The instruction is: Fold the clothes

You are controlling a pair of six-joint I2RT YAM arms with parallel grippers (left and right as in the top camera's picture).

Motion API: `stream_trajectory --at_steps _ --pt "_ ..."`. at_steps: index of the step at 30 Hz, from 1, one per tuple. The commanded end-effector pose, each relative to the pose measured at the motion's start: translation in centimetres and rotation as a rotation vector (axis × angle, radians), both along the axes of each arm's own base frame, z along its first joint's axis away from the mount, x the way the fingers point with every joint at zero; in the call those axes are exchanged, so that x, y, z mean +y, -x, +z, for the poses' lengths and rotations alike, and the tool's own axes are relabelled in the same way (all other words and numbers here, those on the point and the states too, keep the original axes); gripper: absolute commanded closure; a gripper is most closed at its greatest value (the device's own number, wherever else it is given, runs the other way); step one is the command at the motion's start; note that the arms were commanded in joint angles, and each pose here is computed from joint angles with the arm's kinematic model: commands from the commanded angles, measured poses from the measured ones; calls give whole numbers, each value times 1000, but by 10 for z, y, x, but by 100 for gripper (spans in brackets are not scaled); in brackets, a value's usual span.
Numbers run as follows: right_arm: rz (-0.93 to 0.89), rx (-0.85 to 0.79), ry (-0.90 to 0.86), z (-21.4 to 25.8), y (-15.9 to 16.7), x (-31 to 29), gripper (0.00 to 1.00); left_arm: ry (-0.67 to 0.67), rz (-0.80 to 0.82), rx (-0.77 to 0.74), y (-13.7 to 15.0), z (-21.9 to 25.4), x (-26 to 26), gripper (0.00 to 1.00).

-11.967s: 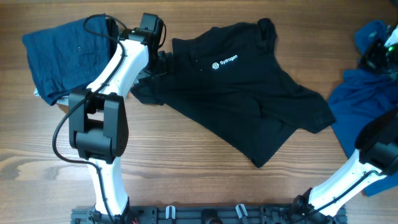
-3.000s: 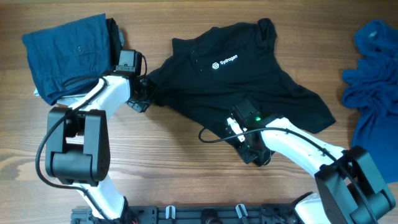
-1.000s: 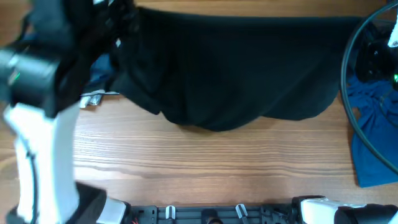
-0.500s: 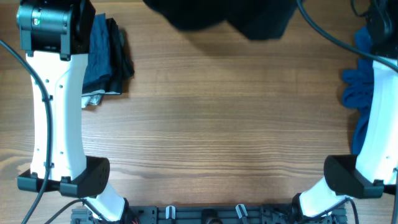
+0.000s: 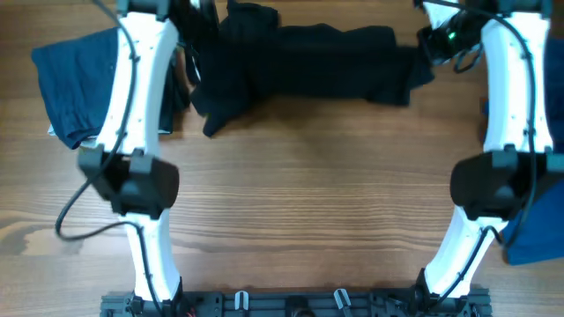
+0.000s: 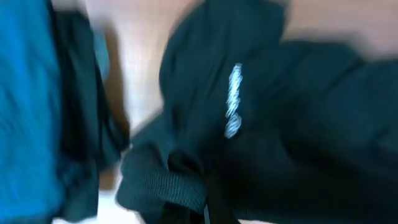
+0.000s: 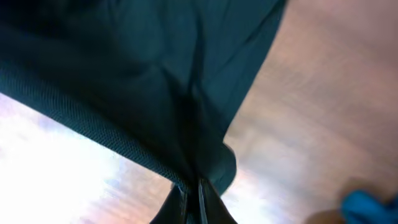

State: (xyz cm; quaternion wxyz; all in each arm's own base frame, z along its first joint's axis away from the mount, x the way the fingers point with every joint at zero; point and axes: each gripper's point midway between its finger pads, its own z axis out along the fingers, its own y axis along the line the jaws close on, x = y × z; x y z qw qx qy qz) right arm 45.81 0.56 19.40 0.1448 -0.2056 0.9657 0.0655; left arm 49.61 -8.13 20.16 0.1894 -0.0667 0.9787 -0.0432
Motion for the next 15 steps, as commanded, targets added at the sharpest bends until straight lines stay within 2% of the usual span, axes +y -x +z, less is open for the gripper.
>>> stream_trajectory --at_steps 1,10,15 --pt "-105 56 4 -5 12 -13 96 -24 61 101 16 -16 11 96" --pt "-250 173 89 -13 38 -45 96 34 -23 196 40 -24 -27 96" --pt "-341 226 69 -16 49 -50 96 14 -53 285 71 -27 -60 96"
